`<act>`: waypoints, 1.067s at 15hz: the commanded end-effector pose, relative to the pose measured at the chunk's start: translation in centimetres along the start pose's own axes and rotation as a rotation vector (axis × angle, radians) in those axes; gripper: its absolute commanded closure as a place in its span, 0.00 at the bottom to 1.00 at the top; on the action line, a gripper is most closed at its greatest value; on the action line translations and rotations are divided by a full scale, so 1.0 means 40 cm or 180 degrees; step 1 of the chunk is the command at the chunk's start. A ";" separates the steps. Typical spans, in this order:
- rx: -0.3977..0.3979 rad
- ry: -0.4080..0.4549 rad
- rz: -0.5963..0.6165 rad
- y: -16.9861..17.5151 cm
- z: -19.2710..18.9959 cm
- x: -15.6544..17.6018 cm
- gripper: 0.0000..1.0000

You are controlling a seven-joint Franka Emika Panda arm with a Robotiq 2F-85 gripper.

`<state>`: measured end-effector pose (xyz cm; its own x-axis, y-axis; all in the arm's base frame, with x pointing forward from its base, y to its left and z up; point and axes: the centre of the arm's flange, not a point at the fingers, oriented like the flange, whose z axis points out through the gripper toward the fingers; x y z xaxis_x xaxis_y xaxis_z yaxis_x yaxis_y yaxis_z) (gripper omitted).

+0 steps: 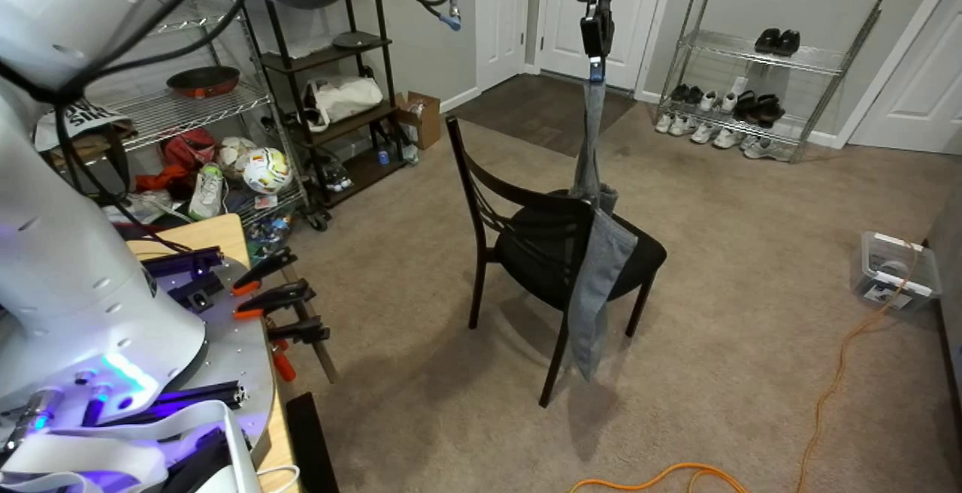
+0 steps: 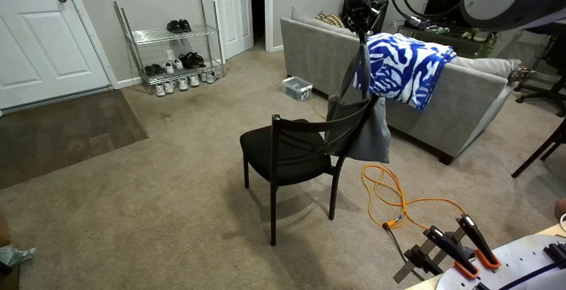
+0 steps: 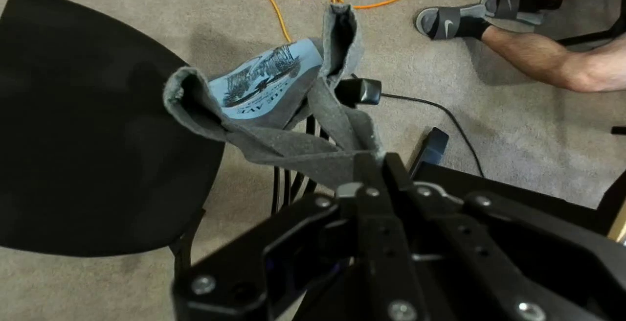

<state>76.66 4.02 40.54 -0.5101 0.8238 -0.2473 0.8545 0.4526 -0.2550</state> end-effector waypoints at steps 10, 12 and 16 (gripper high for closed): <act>0.0049 0.0281 0.0613 -0.163 0.102 -0.135 0.98; 0.0045 0.0314 0.0743 -0.189 0.114 -0.175 0.98; 0.0065 0.0314 0.0845 -0.207 0.128 -0.207 0.98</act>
<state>76.25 -8.33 39.89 -0.2976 0.9287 -0.2211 0.9410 0.2463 -0.2320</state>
